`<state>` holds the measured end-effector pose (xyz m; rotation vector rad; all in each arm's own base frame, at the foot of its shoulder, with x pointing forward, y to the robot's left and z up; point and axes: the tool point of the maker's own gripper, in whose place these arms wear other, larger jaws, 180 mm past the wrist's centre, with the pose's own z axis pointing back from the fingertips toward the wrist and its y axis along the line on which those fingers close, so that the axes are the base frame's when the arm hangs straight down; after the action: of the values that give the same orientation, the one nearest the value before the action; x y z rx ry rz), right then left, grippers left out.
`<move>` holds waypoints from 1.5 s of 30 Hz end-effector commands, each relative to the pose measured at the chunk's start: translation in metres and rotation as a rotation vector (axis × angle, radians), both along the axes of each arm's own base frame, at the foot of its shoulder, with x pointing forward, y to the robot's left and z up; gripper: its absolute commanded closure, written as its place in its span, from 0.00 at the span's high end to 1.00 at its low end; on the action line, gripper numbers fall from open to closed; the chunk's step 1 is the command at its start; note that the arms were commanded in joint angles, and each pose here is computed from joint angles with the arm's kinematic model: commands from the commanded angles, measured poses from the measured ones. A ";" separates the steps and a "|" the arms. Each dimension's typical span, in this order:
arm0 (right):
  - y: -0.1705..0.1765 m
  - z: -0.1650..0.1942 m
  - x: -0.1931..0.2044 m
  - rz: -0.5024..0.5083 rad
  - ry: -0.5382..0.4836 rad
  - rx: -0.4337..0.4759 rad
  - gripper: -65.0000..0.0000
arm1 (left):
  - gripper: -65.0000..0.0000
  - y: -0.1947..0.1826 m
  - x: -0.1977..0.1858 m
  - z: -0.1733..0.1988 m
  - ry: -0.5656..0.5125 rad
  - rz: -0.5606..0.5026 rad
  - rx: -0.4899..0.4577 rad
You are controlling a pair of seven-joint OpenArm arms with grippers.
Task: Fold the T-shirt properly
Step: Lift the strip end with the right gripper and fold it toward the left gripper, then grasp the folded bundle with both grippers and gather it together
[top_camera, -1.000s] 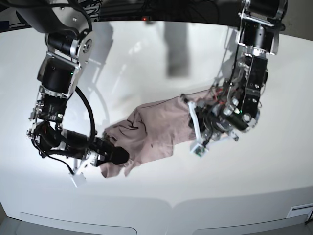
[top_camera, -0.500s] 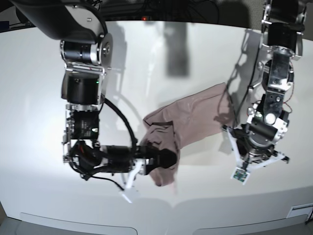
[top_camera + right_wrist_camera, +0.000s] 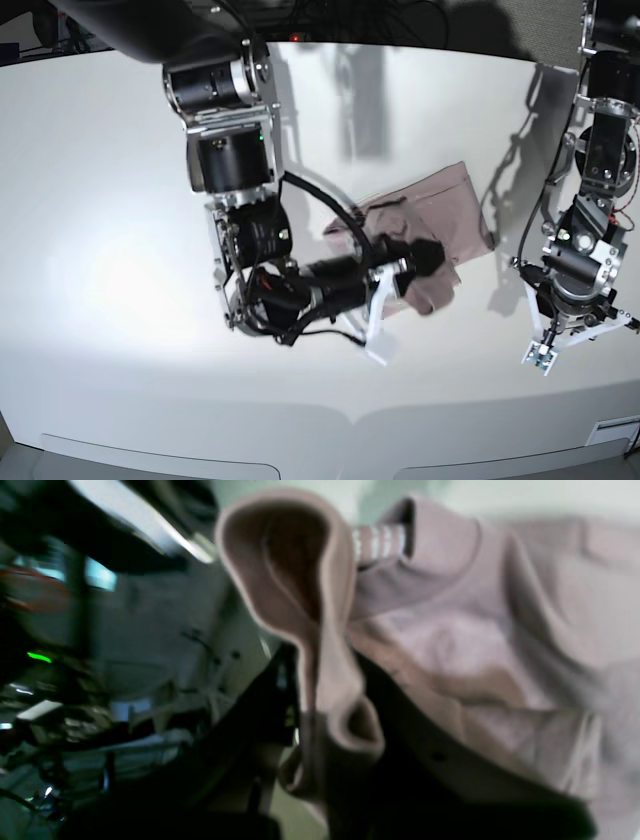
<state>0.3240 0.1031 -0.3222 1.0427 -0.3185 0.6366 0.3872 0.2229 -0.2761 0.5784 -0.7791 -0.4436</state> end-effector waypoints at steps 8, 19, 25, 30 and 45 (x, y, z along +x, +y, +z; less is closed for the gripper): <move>0.012 0.002 -0.007 -0.001 -0.006 0.049 0.00 | 0.19 0.004 0.008 0.020 -0.064 0.006 0.011; 0.025 0.009 -0.008 -0.028 -0.017 0.117 0.09 | 0.19 0.001 0.009 0.019 -0.061 0.001 -0.008; 0.056 0.033 -0.036 0.090 0.015 0.245 0.44 | 0.19 0.001 0.008 0.018 -0.060 0.001 -0.007; 0.071 0.034 -0.056 0.175 0.023 0.248 0.44 | 0.19 0.001 0.008 0.018 -0.060 0.001 -0.007; -0.004 0.020 0.084 -0.185 -0.405 -0.186 0.44 | 0.19 -0.027 -0.003 -0.009 -0.004 0.048 -0.289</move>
<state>0.3974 0.0887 -0.3282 0.6553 -0.6171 0.6779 0.3764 0.1938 -0.3001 0.3101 -0.7620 -0.2834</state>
